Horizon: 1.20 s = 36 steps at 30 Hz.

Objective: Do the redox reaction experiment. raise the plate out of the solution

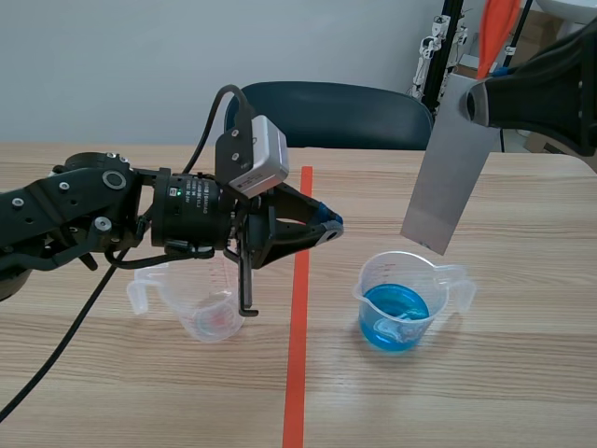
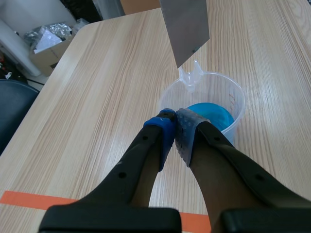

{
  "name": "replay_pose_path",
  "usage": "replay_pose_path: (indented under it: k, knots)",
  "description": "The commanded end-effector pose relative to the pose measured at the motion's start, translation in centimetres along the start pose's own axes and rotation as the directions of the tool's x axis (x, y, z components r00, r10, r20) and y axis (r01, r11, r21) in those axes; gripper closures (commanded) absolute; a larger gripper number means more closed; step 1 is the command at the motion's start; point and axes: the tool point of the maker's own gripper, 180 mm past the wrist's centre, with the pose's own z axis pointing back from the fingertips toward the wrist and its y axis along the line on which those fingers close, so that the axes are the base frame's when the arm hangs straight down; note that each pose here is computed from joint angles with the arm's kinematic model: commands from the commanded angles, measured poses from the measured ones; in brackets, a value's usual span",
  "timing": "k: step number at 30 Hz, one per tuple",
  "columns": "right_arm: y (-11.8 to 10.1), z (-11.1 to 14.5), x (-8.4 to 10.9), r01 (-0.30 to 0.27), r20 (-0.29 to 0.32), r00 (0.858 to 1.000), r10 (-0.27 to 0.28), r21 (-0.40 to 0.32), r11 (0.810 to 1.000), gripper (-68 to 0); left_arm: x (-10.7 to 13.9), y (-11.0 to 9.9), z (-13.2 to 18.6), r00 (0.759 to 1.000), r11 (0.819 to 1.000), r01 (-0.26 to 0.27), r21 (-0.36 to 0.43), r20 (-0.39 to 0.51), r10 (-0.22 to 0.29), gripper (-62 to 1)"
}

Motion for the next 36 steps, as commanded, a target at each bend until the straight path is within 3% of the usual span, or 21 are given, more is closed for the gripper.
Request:
replay_pose_path:
  k: [1, 36]
  knots:
    - [0.08, 0.13, 1.03, -0.014, 0.022, 1.000, 0.014, 0.003, 1.000, -0.6, 1.17, 0.10, -0.33, 0.999, 1.000, -0.001, -0.018, 0.036, 0.002, -2.8]
    - [0.09, 0.12, 1.35, -0.013, 0.042, 0.999, 0.013, 0.003, 1.000, -0.6, 1.23, -0.10, -0.49, 0.999, 1.000, -0.006, -0.030, 0.035, 0.007, -2.7]
